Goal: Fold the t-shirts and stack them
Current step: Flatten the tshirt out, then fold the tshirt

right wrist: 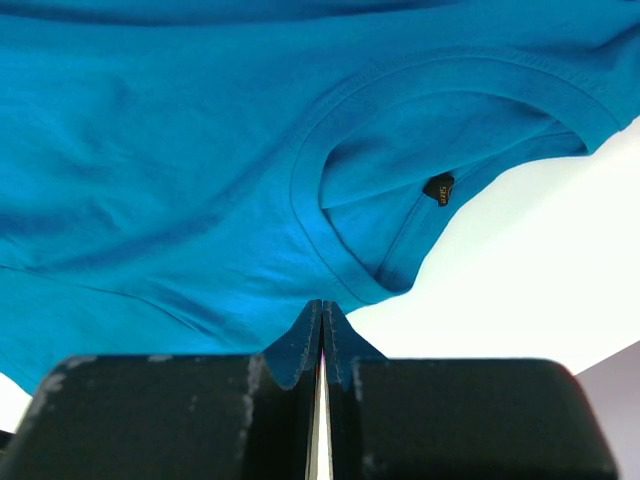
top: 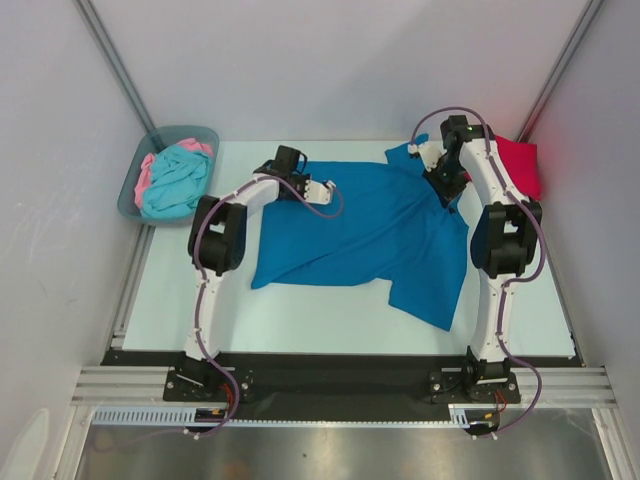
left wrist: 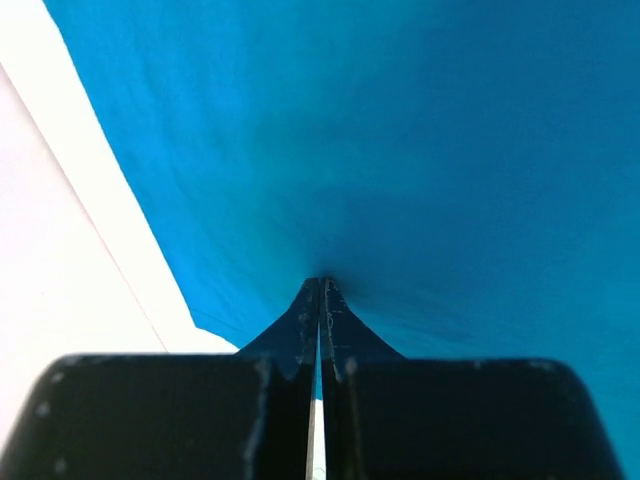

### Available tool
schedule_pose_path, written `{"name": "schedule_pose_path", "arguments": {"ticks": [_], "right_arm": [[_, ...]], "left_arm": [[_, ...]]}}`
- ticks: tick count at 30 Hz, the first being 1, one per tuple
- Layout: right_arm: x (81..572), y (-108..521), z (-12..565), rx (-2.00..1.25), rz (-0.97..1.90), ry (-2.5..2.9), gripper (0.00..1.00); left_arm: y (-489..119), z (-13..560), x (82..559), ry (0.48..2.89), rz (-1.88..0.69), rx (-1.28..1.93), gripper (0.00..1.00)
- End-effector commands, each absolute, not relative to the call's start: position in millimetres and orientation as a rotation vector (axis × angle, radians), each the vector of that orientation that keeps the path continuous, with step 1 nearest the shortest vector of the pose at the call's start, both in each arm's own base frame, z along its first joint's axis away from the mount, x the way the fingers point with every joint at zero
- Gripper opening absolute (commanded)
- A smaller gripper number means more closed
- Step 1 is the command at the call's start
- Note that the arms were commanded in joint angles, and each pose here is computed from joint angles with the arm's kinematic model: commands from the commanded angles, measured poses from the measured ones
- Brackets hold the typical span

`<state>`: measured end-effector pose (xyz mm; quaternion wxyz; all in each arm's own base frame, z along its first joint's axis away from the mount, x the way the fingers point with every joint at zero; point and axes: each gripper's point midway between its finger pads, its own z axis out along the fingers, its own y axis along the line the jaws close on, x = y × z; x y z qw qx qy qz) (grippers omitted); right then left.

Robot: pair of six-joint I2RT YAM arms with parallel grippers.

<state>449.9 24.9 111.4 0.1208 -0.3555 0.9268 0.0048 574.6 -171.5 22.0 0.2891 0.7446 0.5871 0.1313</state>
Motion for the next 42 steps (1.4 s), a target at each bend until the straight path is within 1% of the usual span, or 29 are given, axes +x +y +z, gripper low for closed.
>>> {"name": "schedule_pose_path", "arguments": {"ticks": [1,8,14,15,24,33,42], "right_arm": [[456,29,130,-1.035,-0.003,2.661,0.04],[458,33,130,-1.035,-0.007,2.656,0.04],[462,33,131,-1.032,-0.012,2.646,0.04],[463,34,132,-1.032,-0.014,2.641,0.04],[465,38,137,-1.034,-0.015,2.624,0.04],[461,39,139,-1.033,-0.015,2.628,0.03],[461,38,144,-1.030,-0.022,2.615,0.03]], "left_arm": [[-161,16,584,1.576,0.347,2.009,0.00],[-133,-4,599,1.644,0.431,2.037,0.00],[-115,-8,610,1.683,0.456,2.027,0.00],[-106,-5,614,1.700,0.499,2.024,0.00],[-84,-5,619,1.747,0.544,2.058,0.01],[-38,-9,629,1.831,0.635,2.053,0.00],[-19,-12,630,1.857,0.659,2.083,0.00]]}}
